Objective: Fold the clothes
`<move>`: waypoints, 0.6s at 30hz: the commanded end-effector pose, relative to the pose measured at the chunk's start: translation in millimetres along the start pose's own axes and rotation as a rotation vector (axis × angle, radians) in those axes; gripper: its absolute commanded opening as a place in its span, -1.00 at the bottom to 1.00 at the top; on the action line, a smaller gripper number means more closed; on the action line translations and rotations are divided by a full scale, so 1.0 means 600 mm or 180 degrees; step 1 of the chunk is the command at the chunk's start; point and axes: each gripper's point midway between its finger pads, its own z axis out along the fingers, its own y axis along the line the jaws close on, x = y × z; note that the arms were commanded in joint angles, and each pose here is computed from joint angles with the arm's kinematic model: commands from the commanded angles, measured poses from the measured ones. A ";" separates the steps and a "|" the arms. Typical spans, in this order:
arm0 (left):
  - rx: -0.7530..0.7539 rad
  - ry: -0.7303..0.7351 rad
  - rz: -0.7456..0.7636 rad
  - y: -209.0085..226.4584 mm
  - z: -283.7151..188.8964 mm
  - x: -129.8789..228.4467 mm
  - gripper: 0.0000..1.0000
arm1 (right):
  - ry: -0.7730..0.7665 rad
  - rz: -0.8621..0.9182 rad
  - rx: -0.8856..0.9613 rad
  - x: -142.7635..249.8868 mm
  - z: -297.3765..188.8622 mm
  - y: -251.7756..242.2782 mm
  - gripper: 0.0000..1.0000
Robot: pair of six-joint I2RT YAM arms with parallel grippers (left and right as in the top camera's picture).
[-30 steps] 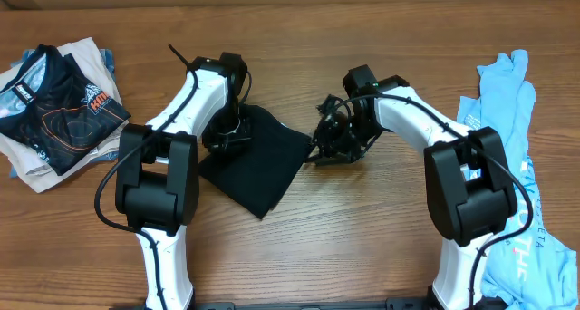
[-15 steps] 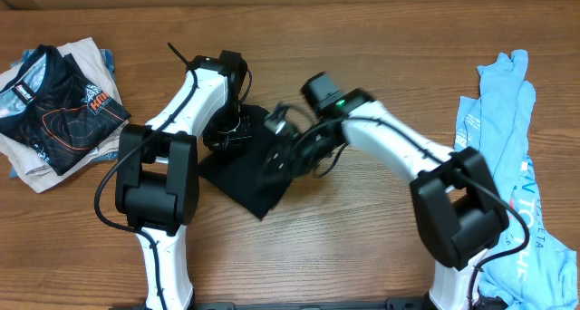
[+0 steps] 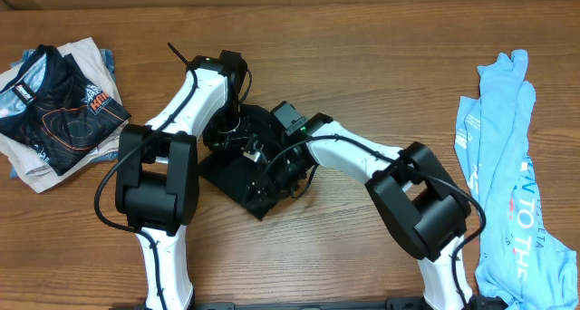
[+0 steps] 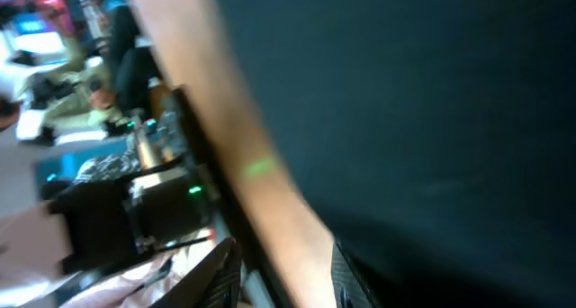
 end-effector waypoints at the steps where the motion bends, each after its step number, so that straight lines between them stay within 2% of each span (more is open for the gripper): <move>1: 0.0061 -0.0023 -0.0018 -0.011 -0.006 -0.004 -0.83 | -0.0092 0.0289 0.0448 -0.008 0.005 -0.056 -0.27; 9: 0.0061 -0.0022 -0.0018 -0.011 -0.006 -0.004 -0.83 | -0.0331 0.0728 0.0947 -0.024 -0.006 -0.102 -0.27; 18: -0.0112 -0.0079 -0.0022 0.005 -0.006 -0.008 -0.84 | -0.0396 0.0940 0.1101 -0.023 -0.013 -0.117 -0.27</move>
